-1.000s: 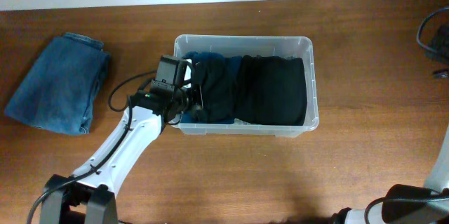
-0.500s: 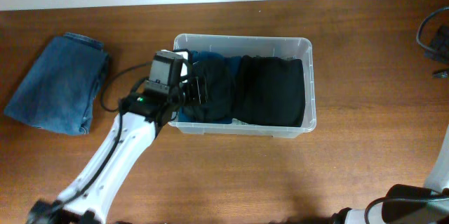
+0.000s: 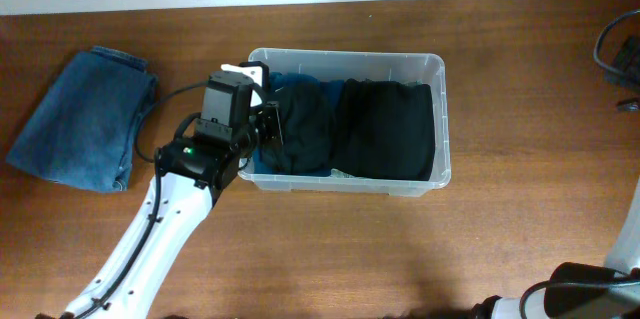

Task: Pack container
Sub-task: 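Lower the dark sweater onto the teal shirt and press it down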

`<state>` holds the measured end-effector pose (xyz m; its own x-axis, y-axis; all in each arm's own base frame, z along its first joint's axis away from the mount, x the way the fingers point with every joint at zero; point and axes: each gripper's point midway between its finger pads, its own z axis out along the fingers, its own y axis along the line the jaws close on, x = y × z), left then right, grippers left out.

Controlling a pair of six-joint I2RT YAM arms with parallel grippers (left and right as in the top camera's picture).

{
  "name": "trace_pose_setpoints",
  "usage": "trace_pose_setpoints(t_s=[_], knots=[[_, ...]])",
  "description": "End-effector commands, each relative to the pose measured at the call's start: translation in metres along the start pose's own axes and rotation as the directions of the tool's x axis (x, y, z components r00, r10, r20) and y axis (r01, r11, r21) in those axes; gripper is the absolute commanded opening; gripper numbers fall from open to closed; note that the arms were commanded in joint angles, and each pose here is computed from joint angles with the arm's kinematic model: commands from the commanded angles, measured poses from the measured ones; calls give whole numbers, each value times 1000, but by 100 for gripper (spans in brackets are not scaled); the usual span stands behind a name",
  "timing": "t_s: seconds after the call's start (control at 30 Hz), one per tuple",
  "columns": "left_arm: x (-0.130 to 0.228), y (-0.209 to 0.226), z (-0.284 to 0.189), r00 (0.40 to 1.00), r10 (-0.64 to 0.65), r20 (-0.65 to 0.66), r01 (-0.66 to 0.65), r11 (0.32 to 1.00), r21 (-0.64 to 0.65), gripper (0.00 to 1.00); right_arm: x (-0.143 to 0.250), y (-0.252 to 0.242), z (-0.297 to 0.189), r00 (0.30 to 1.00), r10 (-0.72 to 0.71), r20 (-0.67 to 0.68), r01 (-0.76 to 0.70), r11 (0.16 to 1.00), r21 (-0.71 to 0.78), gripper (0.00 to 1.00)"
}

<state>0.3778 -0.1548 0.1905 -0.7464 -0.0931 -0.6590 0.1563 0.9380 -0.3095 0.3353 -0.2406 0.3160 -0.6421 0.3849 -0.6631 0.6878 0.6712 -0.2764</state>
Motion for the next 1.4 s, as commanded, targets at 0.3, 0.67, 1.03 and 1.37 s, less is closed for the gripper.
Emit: trace_pose_setpoints(t_s=[0.3, 0.67, 1.03, 1.37], knots=[[28, -7, 53, 994, 31, -109, -32, 999, -11, 1, -2, -3, -1, 1000, 18, 6, -18, 1000, 12, 98], [100, 29, 120, 944, -2, -331, -38, 993, -113, 4, -2, -3, -1, 1000, 18, 6, -18, 1000, 12, 99], [29, -25, 83, 979, 25, -201, -12, 998, 67, 4, -2, -3, -1, 1000, 18, 6, -18, 1000, 12, 99], [-24, -51, 24, 998, 43, -39, -38, 991, 130, 8, -2, -3, -1, 1000, 18, 5, -18, 1000, 12, 99]])
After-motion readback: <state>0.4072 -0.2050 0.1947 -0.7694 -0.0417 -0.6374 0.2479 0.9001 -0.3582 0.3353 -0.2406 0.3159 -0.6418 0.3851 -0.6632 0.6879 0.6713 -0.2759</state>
